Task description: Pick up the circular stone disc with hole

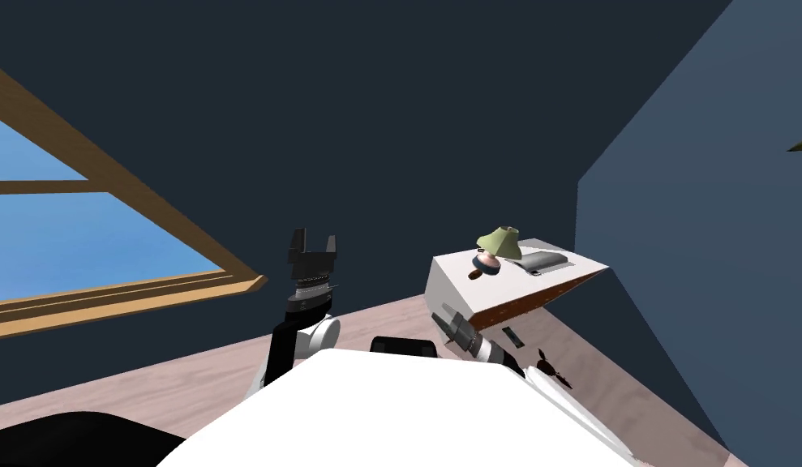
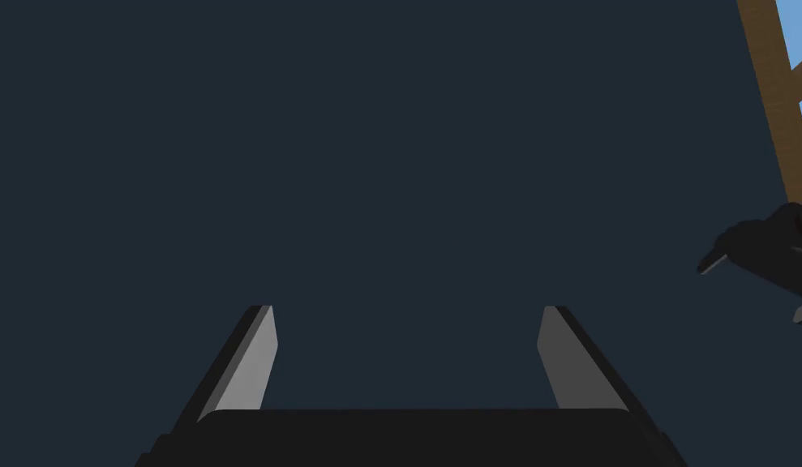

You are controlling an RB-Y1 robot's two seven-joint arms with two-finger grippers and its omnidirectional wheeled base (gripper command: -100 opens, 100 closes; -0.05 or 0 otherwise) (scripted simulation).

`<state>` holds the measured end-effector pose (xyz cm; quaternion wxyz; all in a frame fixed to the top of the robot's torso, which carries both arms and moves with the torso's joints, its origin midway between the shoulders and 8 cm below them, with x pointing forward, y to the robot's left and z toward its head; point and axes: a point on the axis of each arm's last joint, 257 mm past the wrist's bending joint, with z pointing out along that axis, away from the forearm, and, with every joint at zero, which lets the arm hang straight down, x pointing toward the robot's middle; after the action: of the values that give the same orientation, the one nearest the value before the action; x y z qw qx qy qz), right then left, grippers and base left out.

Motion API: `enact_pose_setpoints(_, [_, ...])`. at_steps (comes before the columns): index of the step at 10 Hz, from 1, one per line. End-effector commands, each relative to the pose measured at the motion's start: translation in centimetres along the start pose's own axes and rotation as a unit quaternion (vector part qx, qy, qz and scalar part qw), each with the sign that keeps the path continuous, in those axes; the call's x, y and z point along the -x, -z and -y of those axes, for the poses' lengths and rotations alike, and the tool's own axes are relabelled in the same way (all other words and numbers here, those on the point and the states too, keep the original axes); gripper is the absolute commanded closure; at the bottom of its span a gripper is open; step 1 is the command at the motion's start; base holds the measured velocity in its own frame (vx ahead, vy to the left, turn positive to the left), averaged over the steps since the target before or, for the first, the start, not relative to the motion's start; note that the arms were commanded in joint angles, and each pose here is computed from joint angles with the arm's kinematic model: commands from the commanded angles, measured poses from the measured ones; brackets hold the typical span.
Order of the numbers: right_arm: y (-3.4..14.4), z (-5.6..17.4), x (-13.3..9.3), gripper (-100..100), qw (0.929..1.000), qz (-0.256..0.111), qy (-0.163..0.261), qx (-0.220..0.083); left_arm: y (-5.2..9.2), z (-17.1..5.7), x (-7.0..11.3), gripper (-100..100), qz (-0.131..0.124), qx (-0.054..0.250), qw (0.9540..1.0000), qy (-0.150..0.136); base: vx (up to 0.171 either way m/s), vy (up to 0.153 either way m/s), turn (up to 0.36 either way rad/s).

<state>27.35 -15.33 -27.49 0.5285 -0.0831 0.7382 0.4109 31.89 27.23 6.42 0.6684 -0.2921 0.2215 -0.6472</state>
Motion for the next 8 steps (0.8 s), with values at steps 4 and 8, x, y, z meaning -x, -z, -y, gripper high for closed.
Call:
enact_pose_setpoints(4, [4.0,2.9,-7.1,-100,0.9898,-0.125,0.066,-0.02,0.0,0.0,0.0,0,0.0,0.0,1.0,0.0,0.05,0.043,0.156])
enact_pose_setpoints(8, [8.7,6.0,-11.5,-100,0.9665,-0.222,0.125,-0.032,0.0,0.0,0.0,0,0.0,0.0,1.0,0.0,0.077,0.039,0.166])
